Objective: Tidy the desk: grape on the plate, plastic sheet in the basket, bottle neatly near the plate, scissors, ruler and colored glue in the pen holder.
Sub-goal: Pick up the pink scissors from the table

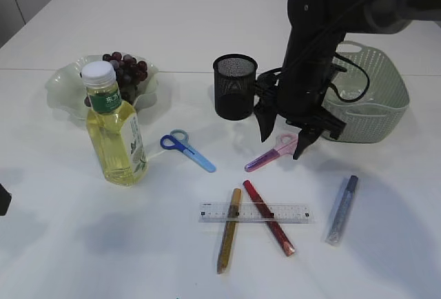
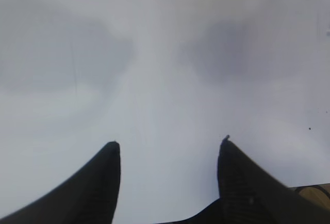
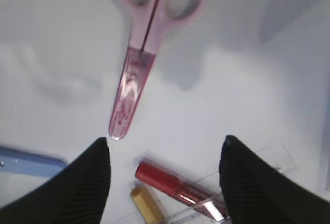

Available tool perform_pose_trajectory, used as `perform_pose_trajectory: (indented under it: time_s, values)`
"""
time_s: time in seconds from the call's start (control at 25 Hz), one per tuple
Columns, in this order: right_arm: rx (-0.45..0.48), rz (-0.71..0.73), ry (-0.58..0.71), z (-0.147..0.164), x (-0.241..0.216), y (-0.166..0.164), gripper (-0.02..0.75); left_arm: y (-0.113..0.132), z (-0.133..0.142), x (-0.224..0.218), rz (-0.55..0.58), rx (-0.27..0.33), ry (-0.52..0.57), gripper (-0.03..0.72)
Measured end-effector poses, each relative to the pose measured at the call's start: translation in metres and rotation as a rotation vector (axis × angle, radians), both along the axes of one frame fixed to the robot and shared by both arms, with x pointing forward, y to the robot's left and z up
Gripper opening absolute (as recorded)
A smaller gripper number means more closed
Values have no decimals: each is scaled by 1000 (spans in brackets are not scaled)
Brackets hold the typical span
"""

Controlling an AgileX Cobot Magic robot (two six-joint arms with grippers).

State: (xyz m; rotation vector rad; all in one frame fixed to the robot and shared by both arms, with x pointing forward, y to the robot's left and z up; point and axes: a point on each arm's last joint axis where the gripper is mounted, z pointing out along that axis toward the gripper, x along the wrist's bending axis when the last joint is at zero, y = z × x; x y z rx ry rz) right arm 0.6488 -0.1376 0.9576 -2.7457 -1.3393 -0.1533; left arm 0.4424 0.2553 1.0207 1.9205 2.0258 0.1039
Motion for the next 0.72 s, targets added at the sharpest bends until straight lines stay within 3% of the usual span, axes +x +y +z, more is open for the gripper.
perform_pose_trajectory:
  time_s: [0.72]
  values:
    - [28, -101, 2, -28, 17, -3, 502, 0, 0, 0, 0, -2, 2, 417]
